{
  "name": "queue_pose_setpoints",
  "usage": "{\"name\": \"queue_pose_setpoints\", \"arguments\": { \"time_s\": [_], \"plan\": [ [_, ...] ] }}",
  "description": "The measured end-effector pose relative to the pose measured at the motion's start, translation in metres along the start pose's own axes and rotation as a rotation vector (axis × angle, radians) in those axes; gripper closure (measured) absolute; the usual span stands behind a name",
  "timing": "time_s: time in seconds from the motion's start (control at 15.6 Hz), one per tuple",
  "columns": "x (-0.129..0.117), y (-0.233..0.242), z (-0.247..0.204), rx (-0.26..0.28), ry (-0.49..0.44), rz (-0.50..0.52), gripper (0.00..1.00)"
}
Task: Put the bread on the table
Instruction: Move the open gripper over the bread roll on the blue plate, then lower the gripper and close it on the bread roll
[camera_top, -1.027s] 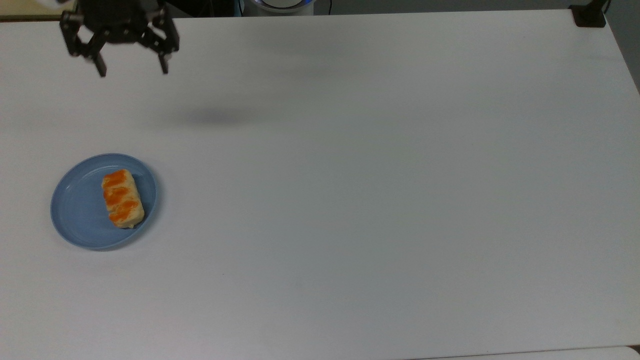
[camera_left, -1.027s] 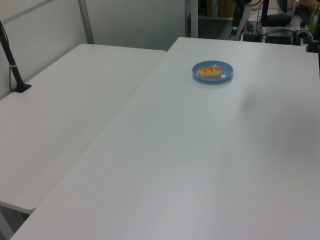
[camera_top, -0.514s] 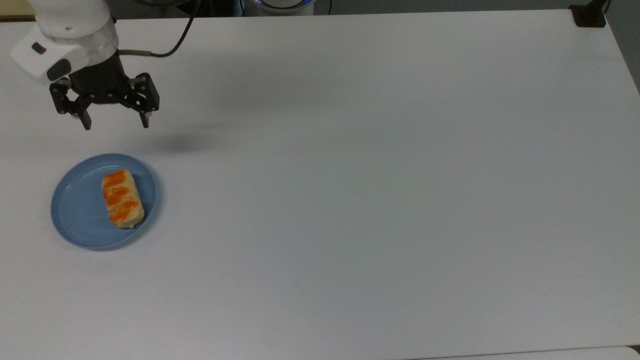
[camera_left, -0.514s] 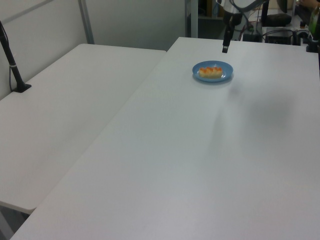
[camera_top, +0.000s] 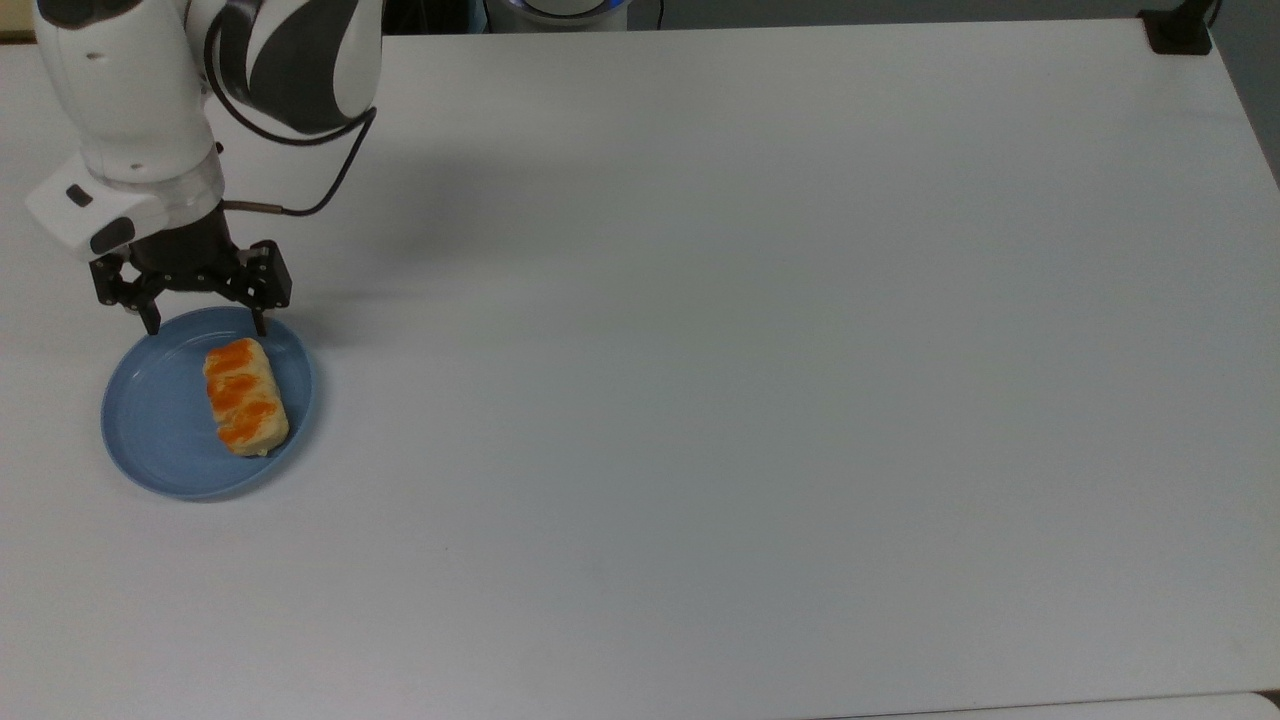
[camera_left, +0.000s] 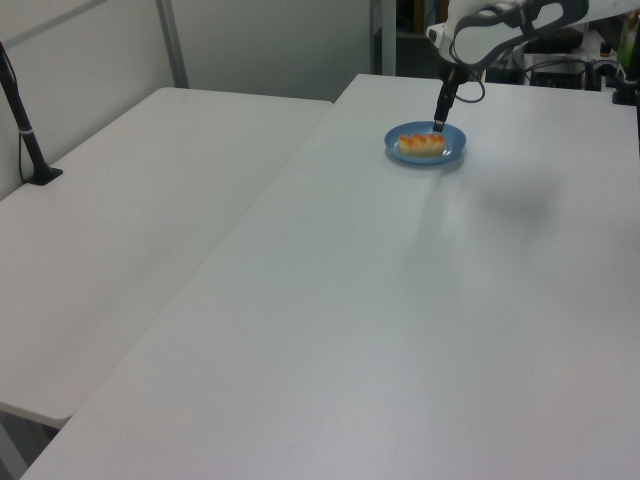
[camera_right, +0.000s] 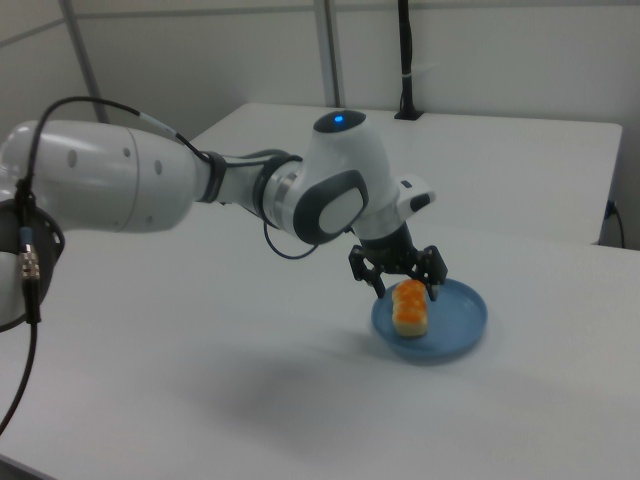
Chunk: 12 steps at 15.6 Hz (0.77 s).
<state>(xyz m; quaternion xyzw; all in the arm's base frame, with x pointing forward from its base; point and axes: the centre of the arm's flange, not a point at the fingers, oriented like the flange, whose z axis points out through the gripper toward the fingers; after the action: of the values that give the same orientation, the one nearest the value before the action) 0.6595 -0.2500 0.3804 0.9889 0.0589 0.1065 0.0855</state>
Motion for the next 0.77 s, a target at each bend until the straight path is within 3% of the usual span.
{"name": "queue_pose_setpoints", "arguments": {
  "time_s": [0.51,0.77],
  "plan": [
    [0.002,-0.007,0.047,-0.02,0.028,-0.01,0.04],
    [0.002,-0.014,0.056,-0.022,0.044,-0.018,0.47]
  ]
}}
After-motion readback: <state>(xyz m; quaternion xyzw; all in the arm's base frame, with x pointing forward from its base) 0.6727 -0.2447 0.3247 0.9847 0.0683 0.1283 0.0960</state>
